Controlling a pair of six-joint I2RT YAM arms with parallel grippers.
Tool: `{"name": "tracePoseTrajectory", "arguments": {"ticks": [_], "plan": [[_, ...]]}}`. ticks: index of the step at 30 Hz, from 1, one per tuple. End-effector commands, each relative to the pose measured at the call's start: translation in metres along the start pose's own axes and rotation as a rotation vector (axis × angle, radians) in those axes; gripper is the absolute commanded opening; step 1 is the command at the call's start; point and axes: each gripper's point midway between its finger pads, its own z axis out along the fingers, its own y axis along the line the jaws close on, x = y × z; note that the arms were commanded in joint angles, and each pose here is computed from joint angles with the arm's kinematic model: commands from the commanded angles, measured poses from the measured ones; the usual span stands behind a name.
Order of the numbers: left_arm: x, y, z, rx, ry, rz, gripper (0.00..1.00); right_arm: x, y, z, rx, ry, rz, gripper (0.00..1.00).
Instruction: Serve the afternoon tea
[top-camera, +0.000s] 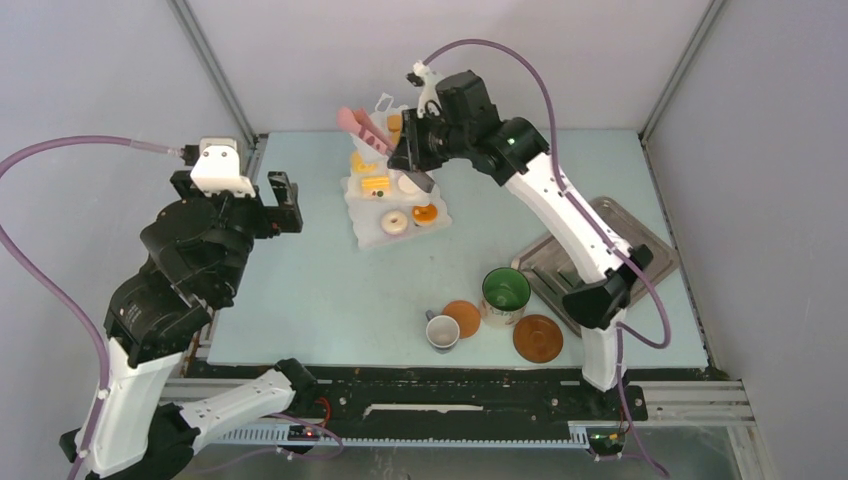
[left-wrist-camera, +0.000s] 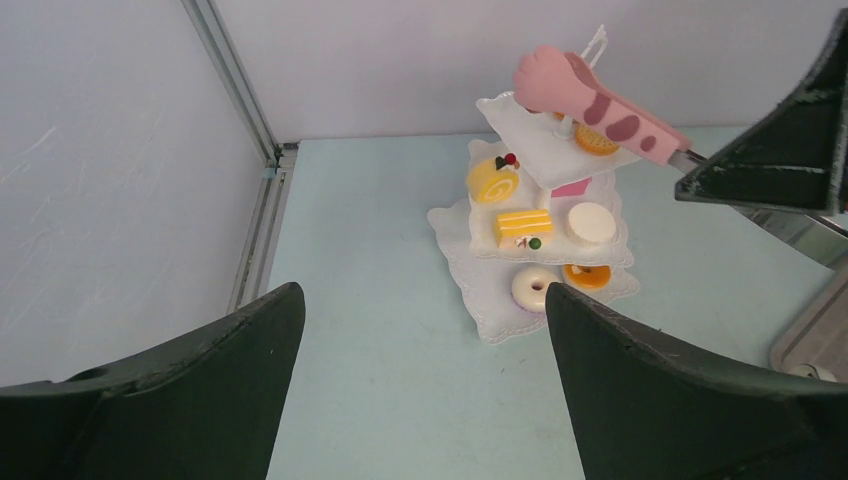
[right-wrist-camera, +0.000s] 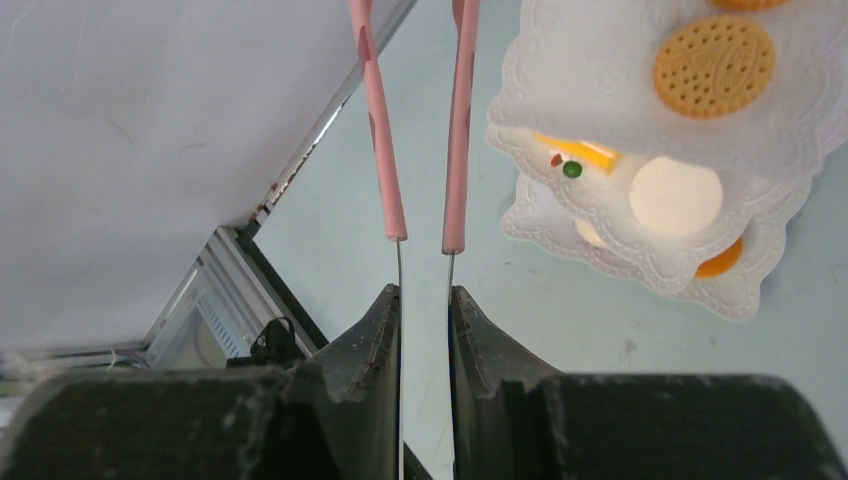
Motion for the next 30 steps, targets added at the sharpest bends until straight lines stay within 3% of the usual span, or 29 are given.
{"name": "tracePoseTrajectory", "arguments": {"ticks": [1, 8, 30], "plan": [[-0.01, 0.011, -0.008, -0.026, -0.032, -0.046, 0.98, -0.019, 0.002, 0.0, 0.012, -0.029, -0.018, 0.0], [-0.003, 0.015, -0.011, -0.039, -0.025, -0.047, 0.98, -0.008, -0.021, 0.007, 0.06, 0.005, 0.021, 0.01], [0.0, 0.015, -0.013, -0.03, -0.012, -0.043, 0.98, 0.014, -0.055, 0.02, 0.153, 0.092, 0.019, 0.22]]}}
